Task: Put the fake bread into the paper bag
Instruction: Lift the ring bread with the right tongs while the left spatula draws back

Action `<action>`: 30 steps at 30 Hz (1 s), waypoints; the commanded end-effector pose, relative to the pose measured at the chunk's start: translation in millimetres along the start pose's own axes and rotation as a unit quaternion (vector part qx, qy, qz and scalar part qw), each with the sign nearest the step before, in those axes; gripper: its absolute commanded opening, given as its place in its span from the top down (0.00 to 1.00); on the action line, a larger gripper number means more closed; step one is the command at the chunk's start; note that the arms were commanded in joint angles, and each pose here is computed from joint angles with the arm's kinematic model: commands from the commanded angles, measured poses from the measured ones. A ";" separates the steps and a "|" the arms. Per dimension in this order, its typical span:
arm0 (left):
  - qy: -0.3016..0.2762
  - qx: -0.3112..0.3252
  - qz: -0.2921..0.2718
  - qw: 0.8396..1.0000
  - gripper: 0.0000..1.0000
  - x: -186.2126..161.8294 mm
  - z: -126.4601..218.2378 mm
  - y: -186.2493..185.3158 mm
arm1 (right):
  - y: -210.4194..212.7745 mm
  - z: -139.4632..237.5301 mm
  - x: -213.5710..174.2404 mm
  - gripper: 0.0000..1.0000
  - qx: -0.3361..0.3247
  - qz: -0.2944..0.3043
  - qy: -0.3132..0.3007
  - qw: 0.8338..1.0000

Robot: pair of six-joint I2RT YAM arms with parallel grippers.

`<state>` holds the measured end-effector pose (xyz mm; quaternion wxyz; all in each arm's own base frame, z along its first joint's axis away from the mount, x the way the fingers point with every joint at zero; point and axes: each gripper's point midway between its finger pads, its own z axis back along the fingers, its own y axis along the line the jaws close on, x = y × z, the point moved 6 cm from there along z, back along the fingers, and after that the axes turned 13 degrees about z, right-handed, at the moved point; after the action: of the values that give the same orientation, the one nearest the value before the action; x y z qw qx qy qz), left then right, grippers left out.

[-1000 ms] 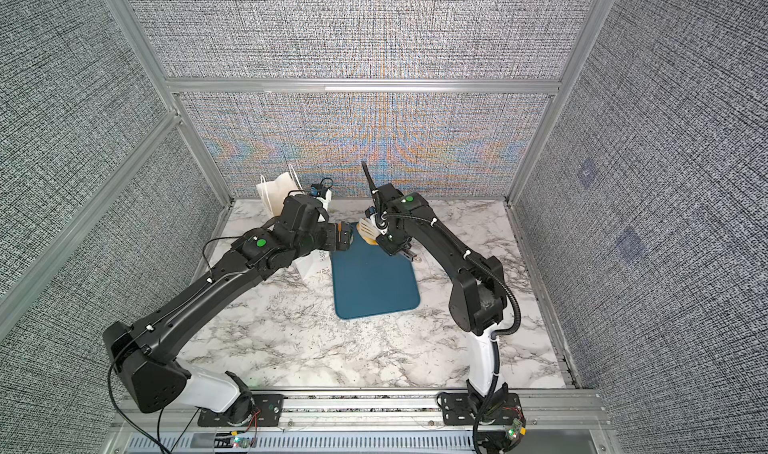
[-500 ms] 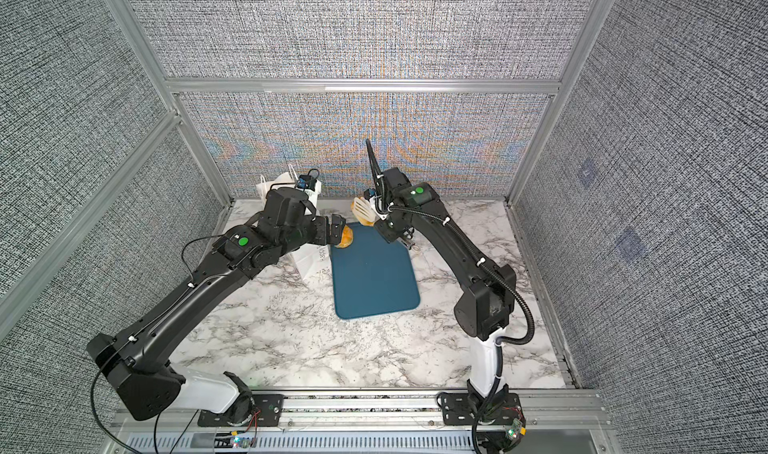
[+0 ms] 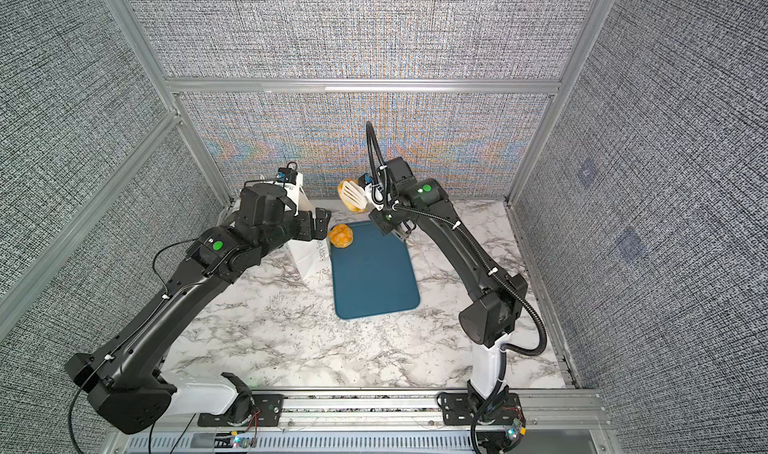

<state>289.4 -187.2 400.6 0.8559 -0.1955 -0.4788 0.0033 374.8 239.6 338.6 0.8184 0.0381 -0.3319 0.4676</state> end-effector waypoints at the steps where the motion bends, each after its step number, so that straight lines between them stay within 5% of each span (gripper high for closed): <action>1: -0.019 0.007 -0.002 1.000 0.01 7.4 5.3 3.9 | -0.6 15.5 18.8 0.74 0.001 -0.002 -0.051 0.999; 30: -0.125 0.069 0.051 0.988 0.01 20.1 66.2 55.5 | 62.4 54.4 90.3 0.69 0.081 0.089 -0.227 0.967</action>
<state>257.8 -119.2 423.4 0.8119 -0.1670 -0.5537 0.0795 330.9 312.7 403.1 0.6989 0.1614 -0.4423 0.5383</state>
